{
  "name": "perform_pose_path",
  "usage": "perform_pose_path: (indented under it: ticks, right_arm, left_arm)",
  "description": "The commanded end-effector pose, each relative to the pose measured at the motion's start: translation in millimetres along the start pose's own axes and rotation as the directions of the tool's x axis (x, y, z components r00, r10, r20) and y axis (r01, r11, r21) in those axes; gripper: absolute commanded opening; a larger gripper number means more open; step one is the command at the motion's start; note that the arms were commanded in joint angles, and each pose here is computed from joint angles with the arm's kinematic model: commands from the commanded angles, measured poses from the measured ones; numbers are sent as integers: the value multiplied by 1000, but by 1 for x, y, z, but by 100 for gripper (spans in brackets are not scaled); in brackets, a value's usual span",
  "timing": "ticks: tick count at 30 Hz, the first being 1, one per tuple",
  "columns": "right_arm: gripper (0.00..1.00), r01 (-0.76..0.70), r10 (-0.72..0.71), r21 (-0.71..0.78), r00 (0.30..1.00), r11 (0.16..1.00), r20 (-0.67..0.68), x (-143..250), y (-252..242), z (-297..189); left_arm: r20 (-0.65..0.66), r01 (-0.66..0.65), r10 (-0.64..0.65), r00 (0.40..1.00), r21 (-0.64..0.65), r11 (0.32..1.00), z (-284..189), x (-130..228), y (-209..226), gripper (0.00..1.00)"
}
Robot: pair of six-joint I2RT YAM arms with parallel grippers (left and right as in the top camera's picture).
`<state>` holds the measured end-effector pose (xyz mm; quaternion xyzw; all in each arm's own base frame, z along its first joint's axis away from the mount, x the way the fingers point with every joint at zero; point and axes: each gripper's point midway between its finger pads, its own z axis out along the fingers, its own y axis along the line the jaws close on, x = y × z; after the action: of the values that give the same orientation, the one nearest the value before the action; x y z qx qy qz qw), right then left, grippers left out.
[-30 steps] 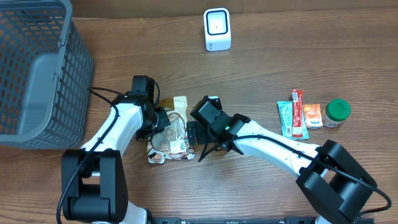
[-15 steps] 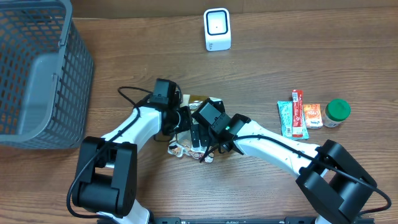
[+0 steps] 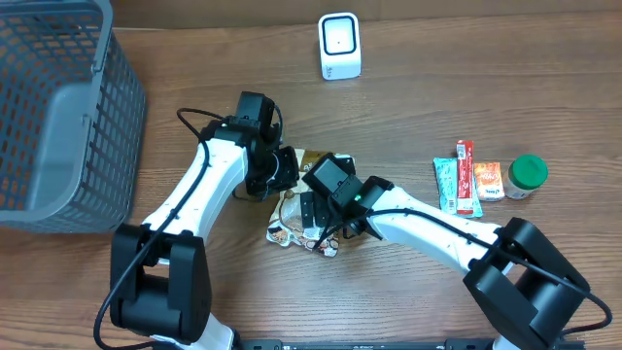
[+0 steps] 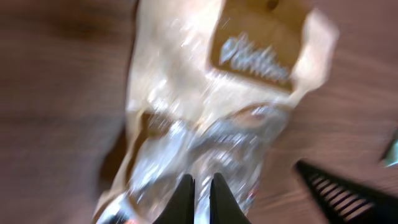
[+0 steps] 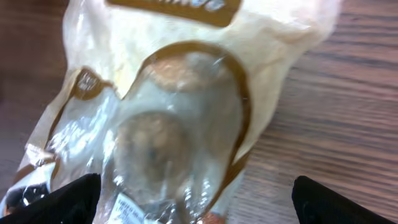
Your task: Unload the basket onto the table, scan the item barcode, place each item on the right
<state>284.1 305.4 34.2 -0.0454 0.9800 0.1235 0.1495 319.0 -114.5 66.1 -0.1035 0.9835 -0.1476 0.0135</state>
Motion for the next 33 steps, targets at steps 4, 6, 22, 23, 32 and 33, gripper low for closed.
perform_pose_path:
  ticks: [4,6,22,23,32,33]
  right_arm:
    - [100,-40,43,-97,999,994,28,-37,-3,-22]
    - [100,-10,13,-160,1000,987,16,-44,-3,-23]
    - [99,121,-69,-322,983,939,168,-97,1,-34]
    - [99,121,-69,-323,983,939,171,-98,2,-32]
    - [78,108,-69,-309,988,945,135,-91,-3,-11]
    - [78,106,-69,-306,990,946,127,-89,-4,-8]
  left_arm:
    - [-87,-6,-4,996,-106,994,7,31,24,4]
    - [-124,-12,-3,992,-122,992,13,43,28,4]
    - [-128,-25,6,992,-146,989,57,73,34,4]
    - [-117,-26,7,993,-162,986,58,71,37,5]
    - [-79,-32,18,997,-181,983,58,62,40,4]
    - [-72,-32,19,997,-182,983,59,61,40,4]
